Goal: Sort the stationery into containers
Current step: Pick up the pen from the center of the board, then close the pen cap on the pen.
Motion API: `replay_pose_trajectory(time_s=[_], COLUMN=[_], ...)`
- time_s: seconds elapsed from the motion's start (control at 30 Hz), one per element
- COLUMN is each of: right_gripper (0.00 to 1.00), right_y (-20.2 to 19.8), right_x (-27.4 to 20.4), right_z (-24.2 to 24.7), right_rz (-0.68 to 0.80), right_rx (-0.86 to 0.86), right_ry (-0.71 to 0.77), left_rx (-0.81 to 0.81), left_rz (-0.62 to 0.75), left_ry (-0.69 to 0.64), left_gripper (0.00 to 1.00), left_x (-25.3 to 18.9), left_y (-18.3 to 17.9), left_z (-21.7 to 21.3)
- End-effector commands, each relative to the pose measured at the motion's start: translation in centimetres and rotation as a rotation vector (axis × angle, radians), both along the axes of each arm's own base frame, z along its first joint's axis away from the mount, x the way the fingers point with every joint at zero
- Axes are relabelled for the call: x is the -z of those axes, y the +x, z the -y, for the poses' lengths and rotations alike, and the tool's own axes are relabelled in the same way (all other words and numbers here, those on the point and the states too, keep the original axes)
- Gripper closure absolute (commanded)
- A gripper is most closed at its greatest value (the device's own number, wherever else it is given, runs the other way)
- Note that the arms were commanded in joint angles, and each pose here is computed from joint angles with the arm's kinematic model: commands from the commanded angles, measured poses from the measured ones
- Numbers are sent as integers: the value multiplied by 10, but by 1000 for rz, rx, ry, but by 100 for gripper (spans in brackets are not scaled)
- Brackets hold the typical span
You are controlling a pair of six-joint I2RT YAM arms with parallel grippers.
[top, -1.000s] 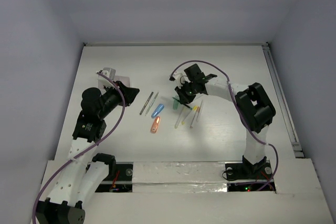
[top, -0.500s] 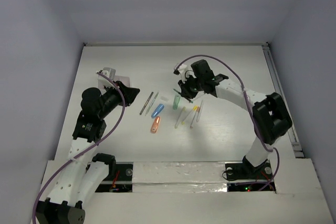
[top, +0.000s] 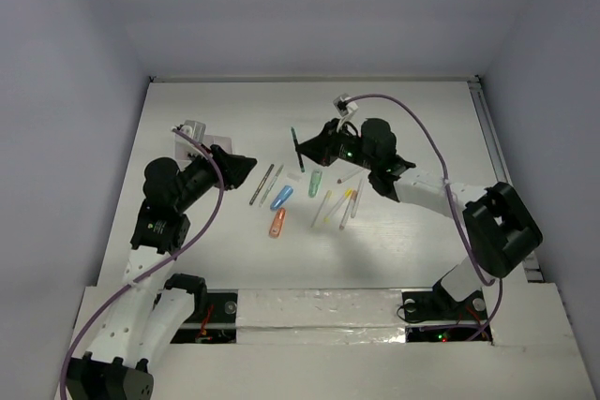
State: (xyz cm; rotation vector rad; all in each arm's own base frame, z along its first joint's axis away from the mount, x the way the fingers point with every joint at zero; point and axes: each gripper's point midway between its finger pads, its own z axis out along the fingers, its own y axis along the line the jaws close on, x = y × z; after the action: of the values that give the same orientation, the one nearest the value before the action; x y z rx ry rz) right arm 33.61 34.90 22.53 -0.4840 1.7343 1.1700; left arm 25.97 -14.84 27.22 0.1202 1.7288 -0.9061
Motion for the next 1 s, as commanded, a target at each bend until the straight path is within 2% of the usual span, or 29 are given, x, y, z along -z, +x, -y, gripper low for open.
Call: replay_pose_trajectory(time_s=[0.0, 0.1, 0.27, 0.4, 0.53, 0.67, 0.97], right_gripper=[100, 100, 100, 100, 100, 100, 100], right_y=[-19, -31, -54, -60, -57, -53, -53], right_x=[-79, -90, -98, -94, -98, -105, -114], right_z=[-14, -23, -47, -66, -64, -62, -68], right_rz=[38, -12, -129, -171, -191, -197, -195], right_rx=[-57, -109, -236, -270, -268, -249, -262], right_ry=[359, 486, 654, 676, 737, 771, 789], left_rx=[45, 41, 74, 99, 99, 86, 96], left_rz=[52, 47, 36, 45, 34, 10, -3], left_ry=[-45, -45, -56, -66, -64, -61, -59], left_gripper=[60, 56, 57, 57, 58, 64, 65], left_x=[-14, -12, -10, -12, -8, -2, 1], left_y=[-3, -1, -3, -5, -4, -2, -1], left_z=[6, 5, 10, 12, 12, 11, 12])
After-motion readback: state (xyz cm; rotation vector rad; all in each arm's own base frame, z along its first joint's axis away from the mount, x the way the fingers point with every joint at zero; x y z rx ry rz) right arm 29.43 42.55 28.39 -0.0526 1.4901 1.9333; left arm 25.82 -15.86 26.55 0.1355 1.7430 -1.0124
